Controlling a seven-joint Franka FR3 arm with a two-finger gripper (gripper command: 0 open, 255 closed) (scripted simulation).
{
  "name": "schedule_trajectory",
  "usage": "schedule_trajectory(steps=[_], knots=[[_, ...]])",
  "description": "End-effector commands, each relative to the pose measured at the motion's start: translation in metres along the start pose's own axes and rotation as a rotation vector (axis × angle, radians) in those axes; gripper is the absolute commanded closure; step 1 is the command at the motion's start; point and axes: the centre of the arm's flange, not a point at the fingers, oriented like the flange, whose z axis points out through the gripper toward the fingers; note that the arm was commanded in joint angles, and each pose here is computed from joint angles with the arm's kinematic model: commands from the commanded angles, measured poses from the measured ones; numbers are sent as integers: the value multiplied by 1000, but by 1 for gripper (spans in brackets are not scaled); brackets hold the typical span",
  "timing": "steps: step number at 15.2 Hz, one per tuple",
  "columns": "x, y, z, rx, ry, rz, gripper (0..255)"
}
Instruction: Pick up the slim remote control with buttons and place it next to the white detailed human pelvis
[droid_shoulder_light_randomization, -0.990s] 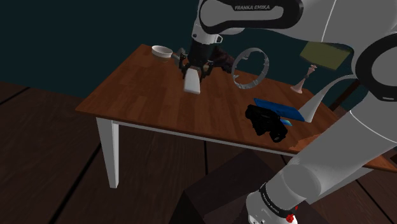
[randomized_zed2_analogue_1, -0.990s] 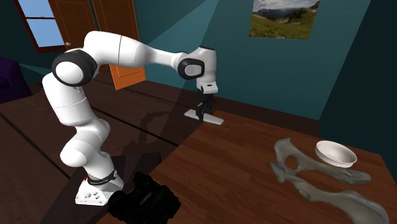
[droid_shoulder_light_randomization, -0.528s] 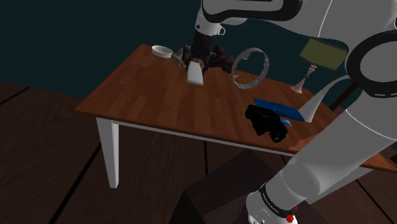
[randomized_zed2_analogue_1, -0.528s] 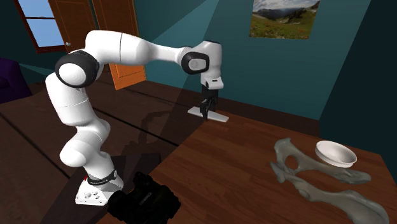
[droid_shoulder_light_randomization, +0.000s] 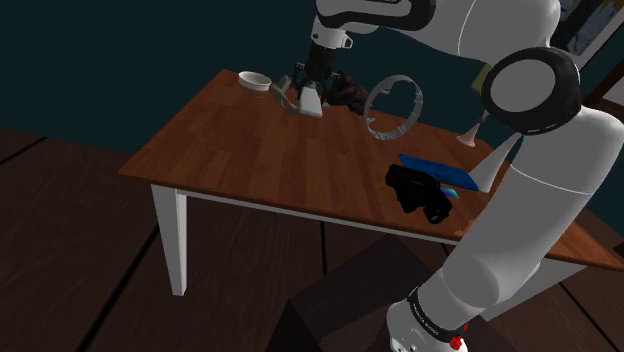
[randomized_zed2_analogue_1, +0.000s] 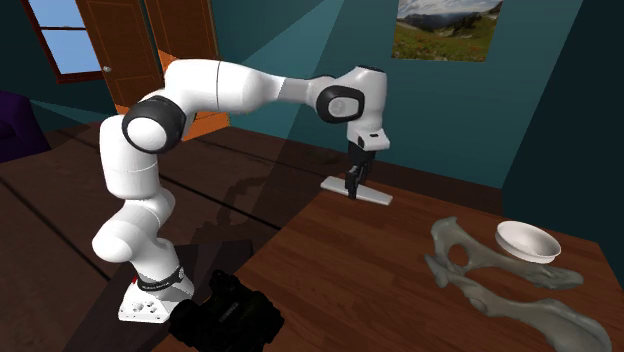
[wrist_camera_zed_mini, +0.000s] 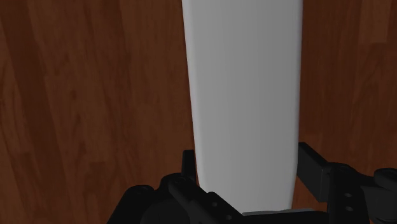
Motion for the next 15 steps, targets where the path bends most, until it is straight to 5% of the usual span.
schedule_trajectory(steps=[1,3,15], knots=[[25,2,-1,0,0,0,255],[50,5,-1,0,0,0,255],[50,5,62,0,0,0,255]])
